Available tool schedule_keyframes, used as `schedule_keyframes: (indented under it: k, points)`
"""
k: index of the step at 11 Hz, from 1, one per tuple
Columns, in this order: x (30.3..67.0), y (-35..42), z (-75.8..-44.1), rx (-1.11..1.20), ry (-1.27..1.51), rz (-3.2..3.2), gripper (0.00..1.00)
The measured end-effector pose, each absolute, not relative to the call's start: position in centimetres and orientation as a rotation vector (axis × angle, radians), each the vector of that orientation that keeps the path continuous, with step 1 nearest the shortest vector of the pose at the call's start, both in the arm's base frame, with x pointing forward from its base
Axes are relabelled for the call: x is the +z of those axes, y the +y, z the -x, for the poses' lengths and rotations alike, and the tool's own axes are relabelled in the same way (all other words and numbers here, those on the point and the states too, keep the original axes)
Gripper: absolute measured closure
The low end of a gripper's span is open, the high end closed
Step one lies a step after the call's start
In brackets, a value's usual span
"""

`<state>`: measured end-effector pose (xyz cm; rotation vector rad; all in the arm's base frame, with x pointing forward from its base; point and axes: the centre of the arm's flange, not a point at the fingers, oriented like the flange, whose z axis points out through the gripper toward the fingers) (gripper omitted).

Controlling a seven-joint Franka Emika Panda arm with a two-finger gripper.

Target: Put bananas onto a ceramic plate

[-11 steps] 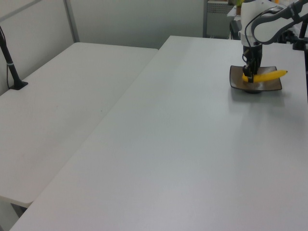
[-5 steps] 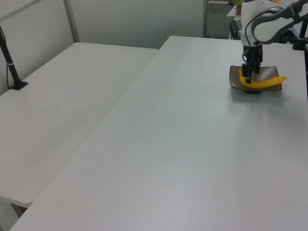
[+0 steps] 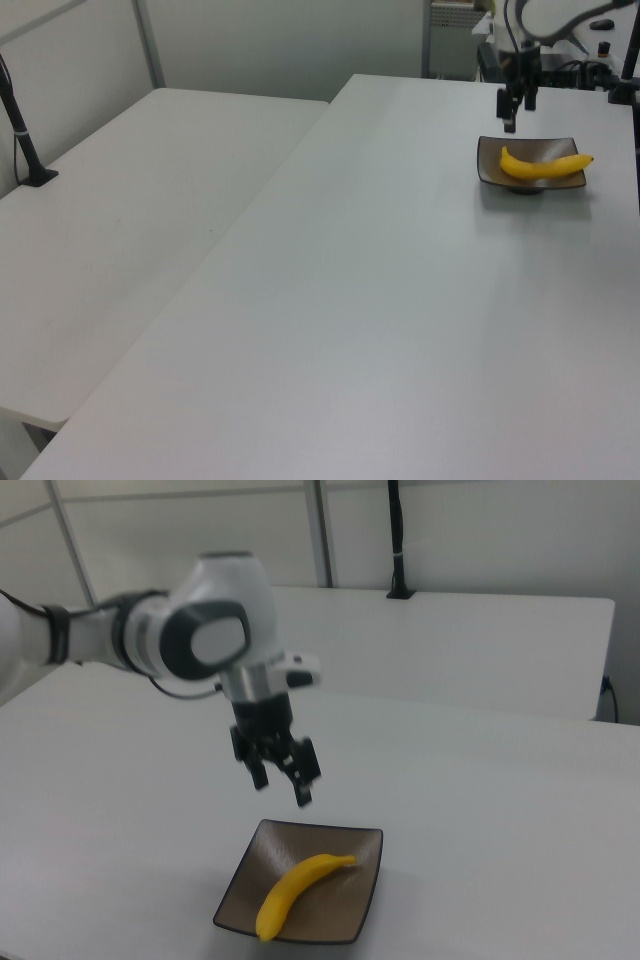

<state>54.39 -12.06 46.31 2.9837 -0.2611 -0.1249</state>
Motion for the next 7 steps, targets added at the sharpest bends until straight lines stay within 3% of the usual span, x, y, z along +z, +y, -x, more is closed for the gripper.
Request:
schedule_keyframes:
  k: [4, 7]
  points:
    - [57.9, -4.3, -55.1, -0.041, -0.152, -3.045, 0.0]
    - [62.2, 2.0, -54.2, 0.028, -0.054, -3.154, 0.0]
